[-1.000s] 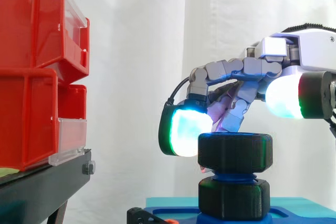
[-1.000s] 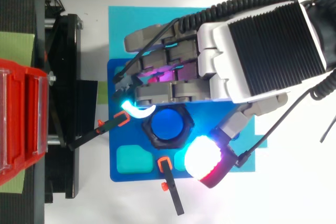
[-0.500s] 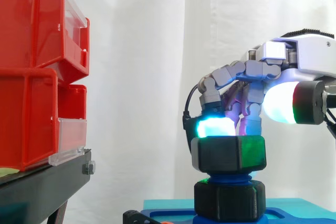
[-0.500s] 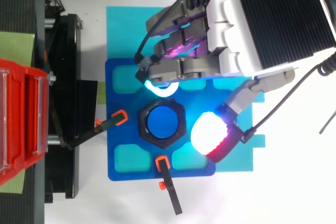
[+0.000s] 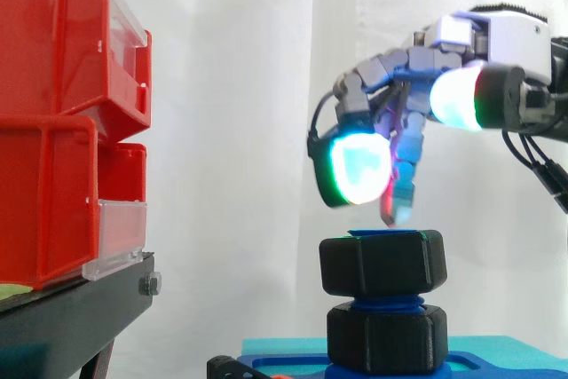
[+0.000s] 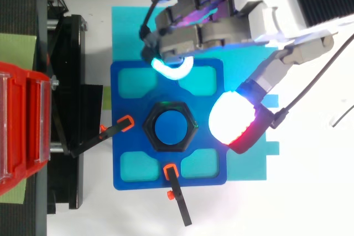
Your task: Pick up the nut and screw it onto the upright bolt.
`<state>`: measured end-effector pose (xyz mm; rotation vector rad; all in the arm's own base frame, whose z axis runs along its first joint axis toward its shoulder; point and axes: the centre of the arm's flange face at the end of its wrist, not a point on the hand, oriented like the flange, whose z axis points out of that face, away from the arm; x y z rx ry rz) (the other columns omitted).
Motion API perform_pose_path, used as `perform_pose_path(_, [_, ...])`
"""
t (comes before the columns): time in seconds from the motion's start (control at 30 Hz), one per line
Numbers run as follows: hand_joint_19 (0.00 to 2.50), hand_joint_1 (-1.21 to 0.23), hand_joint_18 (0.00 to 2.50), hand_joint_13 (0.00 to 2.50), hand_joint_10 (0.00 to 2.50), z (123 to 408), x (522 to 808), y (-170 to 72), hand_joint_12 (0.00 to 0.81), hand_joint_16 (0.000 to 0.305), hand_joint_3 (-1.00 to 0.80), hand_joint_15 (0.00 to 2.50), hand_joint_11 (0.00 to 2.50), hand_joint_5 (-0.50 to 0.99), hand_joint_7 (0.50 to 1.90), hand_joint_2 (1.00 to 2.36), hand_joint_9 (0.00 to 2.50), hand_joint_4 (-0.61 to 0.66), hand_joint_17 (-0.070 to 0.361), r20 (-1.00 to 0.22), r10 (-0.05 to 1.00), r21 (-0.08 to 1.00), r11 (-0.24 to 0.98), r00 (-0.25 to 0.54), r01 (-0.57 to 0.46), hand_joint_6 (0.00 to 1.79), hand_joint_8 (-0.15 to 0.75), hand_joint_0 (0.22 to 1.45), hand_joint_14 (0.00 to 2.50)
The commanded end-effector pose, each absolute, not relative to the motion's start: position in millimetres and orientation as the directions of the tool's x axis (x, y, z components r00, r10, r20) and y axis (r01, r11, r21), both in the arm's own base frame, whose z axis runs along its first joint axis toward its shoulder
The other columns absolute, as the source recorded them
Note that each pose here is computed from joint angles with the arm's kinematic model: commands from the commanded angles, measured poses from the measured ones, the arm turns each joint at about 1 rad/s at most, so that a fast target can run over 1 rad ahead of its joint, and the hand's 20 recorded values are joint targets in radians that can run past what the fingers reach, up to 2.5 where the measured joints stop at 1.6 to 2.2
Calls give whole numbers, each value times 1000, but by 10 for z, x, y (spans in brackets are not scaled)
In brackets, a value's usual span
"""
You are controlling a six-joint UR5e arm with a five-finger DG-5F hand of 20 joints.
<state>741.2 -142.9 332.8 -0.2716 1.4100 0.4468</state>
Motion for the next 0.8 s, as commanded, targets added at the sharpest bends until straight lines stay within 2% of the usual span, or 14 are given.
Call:
perform_pose_path(0.0, [136,-230,600,848,1,3402,7447,-1380,205,21,-500,0,48,-75,935,1000,1237,271,48,-983,155,92,883,101,-460,504,272,534,0])
perform_pose_path(0.23, [119,-205,480,695,0,3264,7483,-1199,223,25,-500,0,0,-102,734,1000,1029,230,55,-980,165,101,892,109,-440,502,241,525,0])
perform_pose_path(0.4, [49,-180,310,572,0,3234,7517,-1029,240,27,-500,0,0,-120,654,1000,900,219,61,-978,174,104,887,118,-450,502,220,517,0])
perform_pose_path(0.63, [0,-116,18,340,0,3130,7557,-836,277,31,-500,0,0,-152,609,1000,663,187,70,-969,183,90,885,164,-456,501,205,506,0])
perform_pose_path(0.77, [0,-58,0,135,0,3040,7539,-797,317,37,-500,0,0,-175,595,1000,441,150,82,-968,192,99,884,162,-456,501,195,498,0])
